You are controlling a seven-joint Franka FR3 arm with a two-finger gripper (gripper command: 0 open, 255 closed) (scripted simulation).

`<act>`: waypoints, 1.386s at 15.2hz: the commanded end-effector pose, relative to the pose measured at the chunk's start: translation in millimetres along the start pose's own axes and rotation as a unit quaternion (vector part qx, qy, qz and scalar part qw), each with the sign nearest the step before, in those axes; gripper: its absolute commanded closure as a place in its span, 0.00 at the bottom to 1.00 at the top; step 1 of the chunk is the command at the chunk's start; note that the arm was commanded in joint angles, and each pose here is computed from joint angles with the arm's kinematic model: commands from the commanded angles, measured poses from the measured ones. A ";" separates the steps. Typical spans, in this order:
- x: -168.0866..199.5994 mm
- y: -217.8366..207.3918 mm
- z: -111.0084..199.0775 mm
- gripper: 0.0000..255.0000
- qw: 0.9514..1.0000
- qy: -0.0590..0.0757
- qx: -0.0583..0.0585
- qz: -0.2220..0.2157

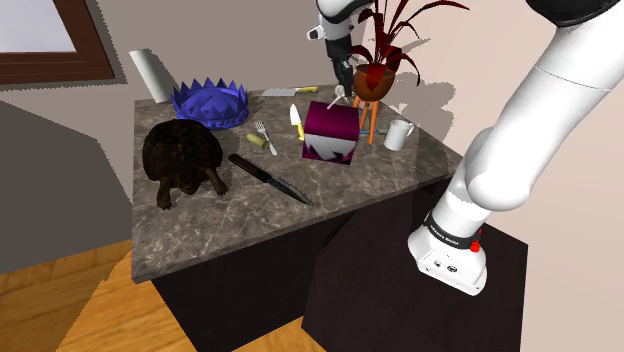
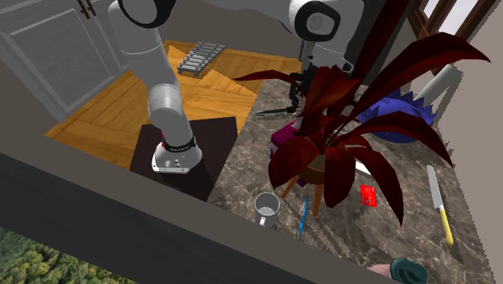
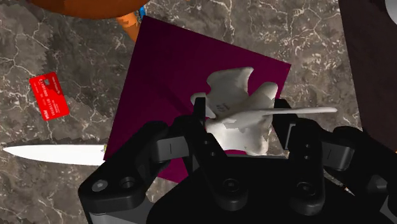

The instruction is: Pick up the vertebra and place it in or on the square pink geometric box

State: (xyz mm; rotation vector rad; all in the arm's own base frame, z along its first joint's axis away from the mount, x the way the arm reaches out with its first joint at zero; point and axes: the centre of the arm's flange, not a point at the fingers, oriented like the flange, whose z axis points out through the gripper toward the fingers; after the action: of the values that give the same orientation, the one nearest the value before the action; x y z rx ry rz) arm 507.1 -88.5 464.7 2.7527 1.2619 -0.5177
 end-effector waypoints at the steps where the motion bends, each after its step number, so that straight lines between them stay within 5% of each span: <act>1: -0.9 26.3 -2.7 1.00 1.000 0.000 0.000 0.000; 16: 23.9 42.6 68.0 1.00 1.000 0.000 0.000 0.000; 21: 23.9 42.6 67.9 1.00 1.000 0.000 0.000 0.000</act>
State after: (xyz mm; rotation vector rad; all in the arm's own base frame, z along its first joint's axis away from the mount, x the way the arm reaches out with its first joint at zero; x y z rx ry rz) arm 536.4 -113.2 395.0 2.7481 1.2638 -0.5038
